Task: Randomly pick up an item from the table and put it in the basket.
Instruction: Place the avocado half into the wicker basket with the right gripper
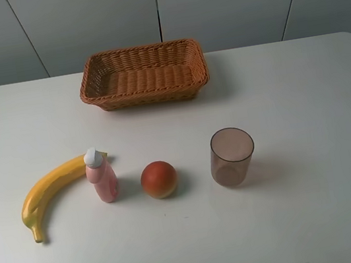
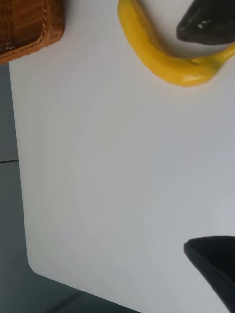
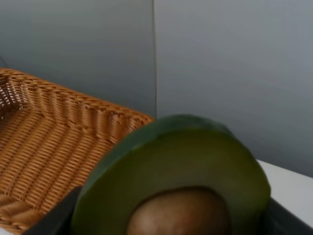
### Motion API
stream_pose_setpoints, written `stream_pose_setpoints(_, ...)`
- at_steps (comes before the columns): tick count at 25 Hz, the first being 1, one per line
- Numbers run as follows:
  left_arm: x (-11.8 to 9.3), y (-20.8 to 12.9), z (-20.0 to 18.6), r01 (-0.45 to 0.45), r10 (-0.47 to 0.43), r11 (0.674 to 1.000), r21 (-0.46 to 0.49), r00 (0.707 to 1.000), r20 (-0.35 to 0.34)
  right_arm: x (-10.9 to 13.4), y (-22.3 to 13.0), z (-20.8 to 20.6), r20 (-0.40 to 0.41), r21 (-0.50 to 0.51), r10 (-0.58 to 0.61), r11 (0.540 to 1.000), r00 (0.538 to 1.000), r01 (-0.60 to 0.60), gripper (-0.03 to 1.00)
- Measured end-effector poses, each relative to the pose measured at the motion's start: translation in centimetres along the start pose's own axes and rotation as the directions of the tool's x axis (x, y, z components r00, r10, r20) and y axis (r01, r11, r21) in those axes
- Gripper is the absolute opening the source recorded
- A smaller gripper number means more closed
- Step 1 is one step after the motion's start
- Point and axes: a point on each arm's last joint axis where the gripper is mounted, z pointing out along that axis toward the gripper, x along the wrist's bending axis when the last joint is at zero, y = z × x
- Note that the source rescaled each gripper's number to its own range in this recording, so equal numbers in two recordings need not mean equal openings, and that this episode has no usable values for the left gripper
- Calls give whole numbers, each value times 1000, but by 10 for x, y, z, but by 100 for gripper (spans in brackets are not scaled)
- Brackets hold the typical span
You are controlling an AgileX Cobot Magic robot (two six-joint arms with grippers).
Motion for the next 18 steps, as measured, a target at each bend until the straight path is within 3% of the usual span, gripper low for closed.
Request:
stream_pose_setpoints(9, 0, 0, 0, 0, 0, 1000, 0, 1000, 0, 51, -7, 126, -97, 62, -78, 994, 992, 84, 0)
stream_pose_setpoints(18, 0, 0, 0, 0, 0, 1000, 0, 1000, 0, 84, -62, 208, -175, 228, 6, 973, 984, 34, 0)
